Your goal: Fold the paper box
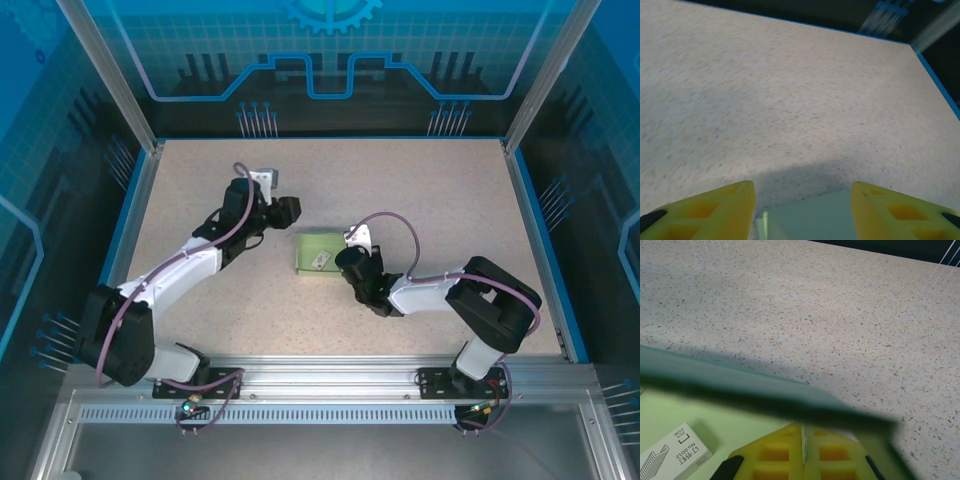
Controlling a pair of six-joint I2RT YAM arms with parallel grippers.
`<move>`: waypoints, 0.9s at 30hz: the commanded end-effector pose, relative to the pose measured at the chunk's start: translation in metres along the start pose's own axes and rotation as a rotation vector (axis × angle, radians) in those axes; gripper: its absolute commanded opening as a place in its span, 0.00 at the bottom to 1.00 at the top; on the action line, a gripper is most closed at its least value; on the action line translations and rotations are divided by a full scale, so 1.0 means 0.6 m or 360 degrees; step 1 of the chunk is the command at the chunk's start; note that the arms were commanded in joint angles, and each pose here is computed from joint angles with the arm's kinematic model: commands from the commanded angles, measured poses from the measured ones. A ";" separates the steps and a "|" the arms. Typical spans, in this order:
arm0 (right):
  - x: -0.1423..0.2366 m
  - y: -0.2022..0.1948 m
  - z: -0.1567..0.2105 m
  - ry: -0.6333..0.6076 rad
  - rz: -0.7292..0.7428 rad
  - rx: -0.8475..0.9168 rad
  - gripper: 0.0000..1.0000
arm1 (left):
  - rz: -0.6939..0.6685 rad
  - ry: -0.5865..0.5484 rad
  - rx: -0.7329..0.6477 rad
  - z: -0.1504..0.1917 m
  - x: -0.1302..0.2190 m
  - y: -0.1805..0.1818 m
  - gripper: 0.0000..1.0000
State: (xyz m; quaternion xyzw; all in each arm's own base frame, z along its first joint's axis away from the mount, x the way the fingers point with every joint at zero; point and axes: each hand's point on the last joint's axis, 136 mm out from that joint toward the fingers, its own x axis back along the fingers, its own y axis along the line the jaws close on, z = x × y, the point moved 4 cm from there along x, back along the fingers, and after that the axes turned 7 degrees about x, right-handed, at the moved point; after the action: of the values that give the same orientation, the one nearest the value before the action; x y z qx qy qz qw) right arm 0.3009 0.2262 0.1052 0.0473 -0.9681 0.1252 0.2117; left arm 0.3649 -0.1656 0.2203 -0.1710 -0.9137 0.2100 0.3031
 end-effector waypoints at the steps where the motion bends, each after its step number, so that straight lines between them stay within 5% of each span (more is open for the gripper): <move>1: -0.002 0.010 0.022 0.0061 0.0002 0.0126 0.00 | 0.0068 0.0278 -0.0252 0.030 -0.017 -0.025 0.54; 10: -0.015 0.006 0.014 0.0050 0.0014 0.0173 0.00 | 0.0112 0.0670 -0.0445 0.089 -0.053 -0.057 0.53; 27: -0.032 0.000 0.009 0.0062 -0.0037 0.0248 0.00 | 0.0157 0.0848 -0.0347 0.151 -0.063 -0.057 0.50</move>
State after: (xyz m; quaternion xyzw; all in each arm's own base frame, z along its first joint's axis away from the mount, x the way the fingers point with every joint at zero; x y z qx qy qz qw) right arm 0.3164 0.2264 0.1052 0.0611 -0.9615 0.1724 0.2050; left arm 0.3431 -0.2318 0.1678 -0.2897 -0.8320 0.0656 0.4686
